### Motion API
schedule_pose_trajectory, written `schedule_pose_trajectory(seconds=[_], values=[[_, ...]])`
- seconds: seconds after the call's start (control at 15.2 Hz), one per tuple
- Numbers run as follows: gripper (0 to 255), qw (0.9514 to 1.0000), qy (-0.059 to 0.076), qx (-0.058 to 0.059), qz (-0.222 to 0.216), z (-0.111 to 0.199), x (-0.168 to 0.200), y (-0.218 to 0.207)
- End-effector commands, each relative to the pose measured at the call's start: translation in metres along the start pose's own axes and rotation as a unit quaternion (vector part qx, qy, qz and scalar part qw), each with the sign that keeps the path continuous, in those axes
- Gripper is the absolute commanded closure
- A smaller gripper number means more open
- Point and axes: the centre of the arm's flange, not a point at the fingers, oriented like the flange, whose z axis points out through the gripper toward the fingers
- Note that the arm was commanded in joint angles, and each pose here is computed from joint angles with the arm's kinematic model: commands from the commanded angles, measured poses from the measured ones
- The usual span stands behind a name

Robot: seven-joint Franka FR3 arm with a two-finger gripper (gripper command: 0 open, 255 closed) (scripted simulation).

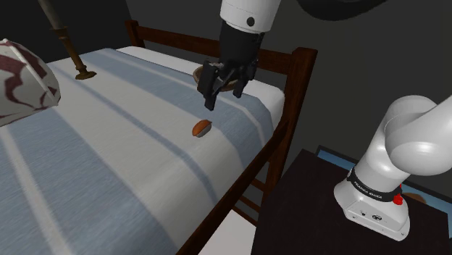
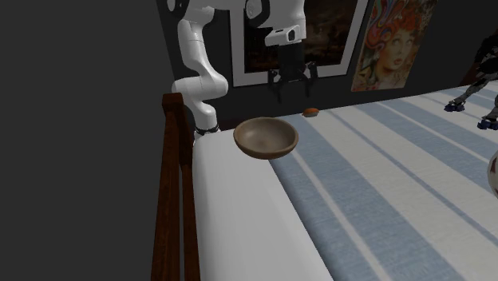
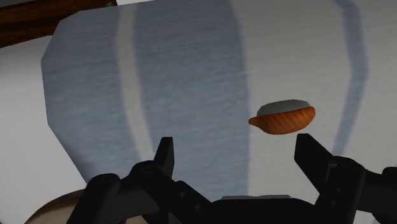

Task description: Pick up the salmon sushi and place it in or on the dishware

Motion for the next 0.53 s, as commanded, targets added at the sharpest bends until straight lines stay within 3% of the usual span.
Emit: schedule_pose_trajectory(seconds=[0.0, 0.13, 0.46], values=[[0, 0.9999, 0.009, 0.002, -0.003, 0.002, -0.002, -0.027], [0, 0.9998, 0.018, 0.004, -0.007, 0.005, -0.003, -0.053], [0, 0.9998, 0.019, 0.004, -0.007, 0.026, -0.002, -0.053]])
